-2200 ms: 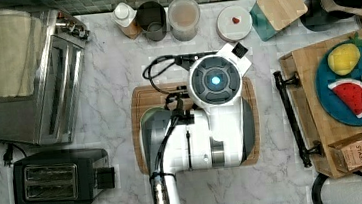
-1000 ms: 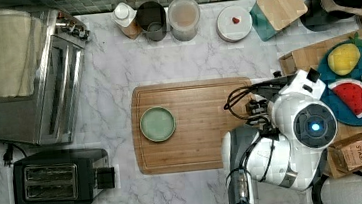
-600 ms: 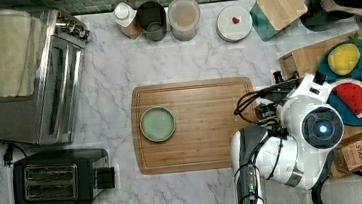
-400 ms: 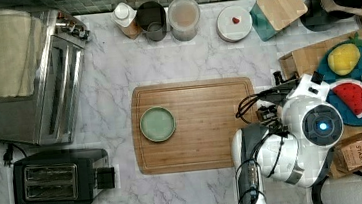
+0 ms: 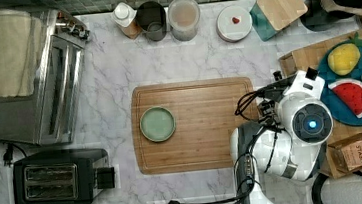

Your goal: Open the drawer.

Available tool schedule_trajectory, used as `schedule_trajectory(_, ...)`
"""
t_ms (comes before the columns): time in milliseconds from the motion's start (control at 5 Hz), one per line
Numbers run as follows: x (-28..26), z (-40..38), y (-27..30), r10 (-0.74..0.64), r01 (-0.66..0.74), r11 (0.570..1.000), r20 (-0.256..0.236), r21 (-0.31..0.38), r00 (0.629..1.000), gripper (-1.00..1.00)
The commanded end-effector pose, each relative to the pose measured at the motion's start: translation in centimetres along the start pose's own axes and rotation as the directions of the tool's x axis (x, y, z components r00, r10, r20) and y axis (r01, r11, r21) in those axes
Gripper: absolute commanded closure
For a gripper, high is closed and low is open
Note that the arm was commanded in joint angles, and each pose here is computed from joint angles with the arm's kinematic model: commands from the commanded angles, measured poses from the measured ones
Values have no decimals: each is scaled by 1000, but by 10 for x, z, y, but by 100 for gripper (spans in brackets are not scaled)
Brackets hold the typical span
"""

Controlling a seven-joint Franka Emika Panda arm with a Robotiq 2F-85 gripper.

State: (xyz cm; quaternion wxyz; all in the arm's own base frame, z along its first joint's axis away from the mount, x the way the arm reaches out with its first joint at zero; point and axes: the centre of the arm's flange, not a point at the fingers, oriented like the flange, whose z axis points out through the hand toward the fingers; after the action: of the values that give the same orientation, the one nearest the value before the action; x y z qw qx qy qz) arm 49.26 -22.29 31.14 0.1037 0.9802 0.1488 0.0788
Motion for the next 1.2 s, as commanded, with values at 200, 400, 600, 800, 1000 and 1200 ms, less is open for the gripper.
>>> schedule_trajectory(200,-48,29,43,147,-146,989,98,-18,984,-100)
schedule_trajectory(400,-53,35,30,182,-186,983,181,4,967,-100)
schedule_trajectory(600,-57,43,8,194,-199,980,161,14,968,-100)
schedule_trajectory(800,-59,52,-5,183,-184,983,144,-4,973,-100)
schedule_trajectory(1000,-56,72,-4,118,-120,993,148,6,982,-100)
schedule_trajectory(1200,-55,82,-6,94,-97,995,152,13,984,-100)
